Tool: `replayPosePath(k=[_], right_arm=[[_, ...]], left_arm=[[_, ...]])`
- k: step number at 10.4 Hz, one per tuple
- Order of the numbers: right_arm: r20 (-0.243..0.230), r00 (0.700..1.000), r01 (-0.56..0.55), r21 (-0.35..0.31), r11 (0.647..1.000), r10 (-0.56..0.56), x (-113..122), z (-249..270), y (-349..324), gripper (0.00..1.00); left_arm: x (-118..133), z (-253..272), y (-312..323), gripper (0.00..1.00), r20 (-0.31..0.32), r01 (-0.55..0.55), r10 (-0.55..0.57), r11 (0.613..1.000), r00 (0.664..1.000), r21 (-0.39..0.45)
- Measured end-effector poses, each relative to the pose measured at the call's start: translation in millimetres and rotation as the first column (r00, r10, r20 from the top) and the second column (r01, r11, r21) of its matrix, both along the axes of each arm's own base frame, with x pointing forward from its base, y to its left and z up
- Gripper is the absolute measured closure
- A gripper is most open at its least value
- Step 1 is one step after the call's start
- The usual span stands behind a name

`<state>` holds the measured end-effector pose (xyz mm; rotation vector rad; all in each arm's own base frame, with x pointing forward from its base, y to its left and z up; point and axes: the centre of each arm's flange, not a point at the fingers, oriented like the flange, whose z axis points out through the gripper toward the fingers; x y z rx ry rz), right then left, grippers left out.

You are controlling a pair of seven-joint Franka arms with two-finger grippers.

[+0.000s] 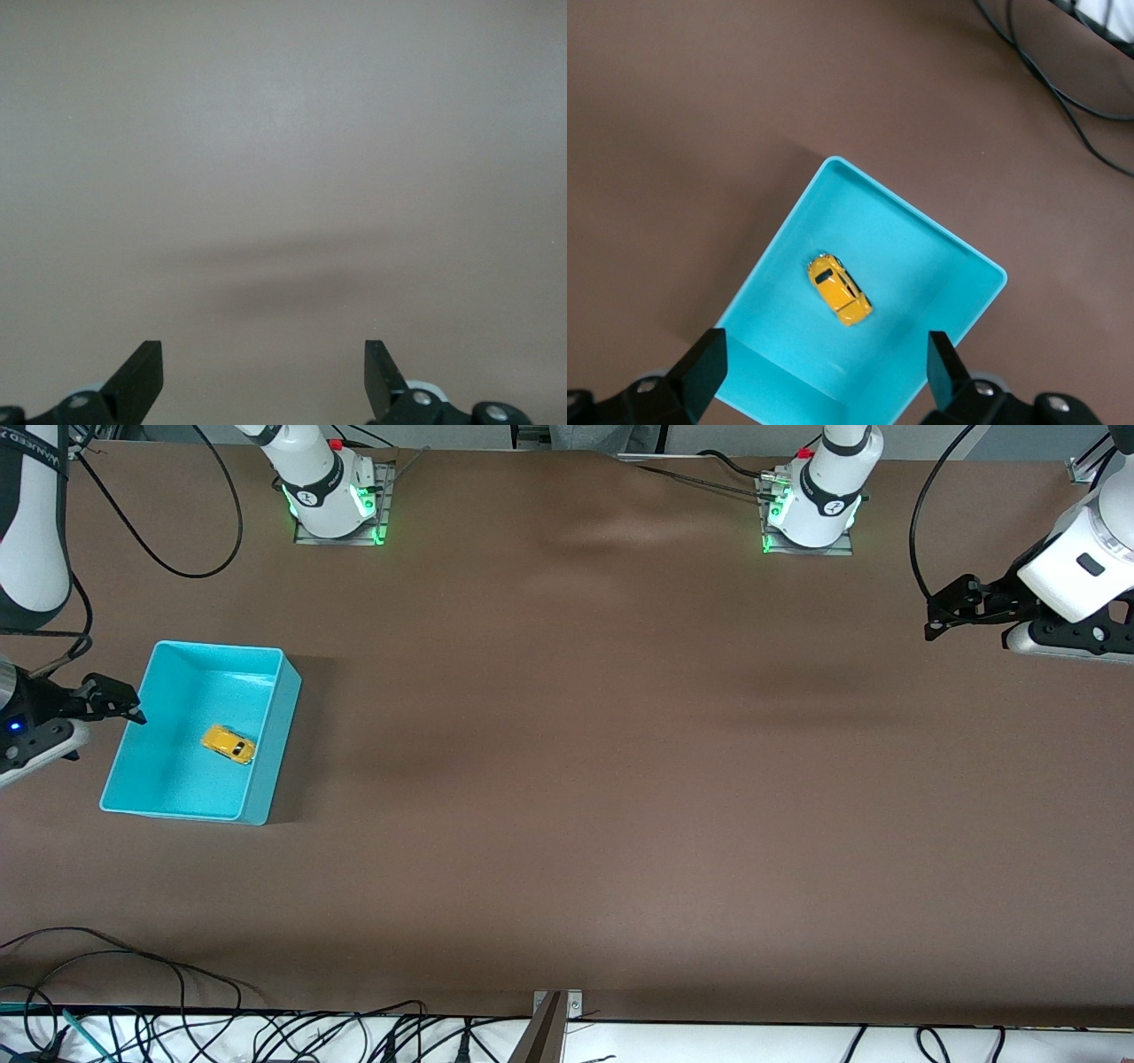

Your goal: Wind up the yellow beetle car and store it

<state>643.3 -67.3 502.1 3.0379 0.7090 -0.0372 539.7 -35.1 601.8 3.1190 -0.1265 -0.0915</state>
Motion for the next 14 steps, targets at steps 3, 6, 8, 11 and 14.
replayPosePath(k=[3,6,8,11,14], right_arm=[[-0.012,0.943,0.332,-0.010,0.943,-0.332,0,10,31,0.00],[-0.026,0.912,0.408,-0.019,0.913,-0.409,-2,11,43,0.00],[-0.026,0.898,0.438,-0.022,0.899,-0.439,-2,12,43,0.00],[-0.021,0.887,0.461,-0.021,0.887,-0.461,-2,14,46,0.00],[-0.021,0.882,0.470,-0.022,0.882,-0.471,-2,14,46,0.00]], left_arm=[[0,0,0,0.00,0.000,0.000,0.000,1.000,1.000,0.000],[0,0,0,0.00,0.000,0.000,0.000,1.000,1.000,0.000],[0,0,0,0.00,0.000,0.000,0.000,1.000,1.000,0.000],[0,0,0,0.00,0.000,0.000,0.000,1.000,1.000,0.000],[0,0,0,0.00,0.000,0.000,0.000,1.000,1.000,0.000]])
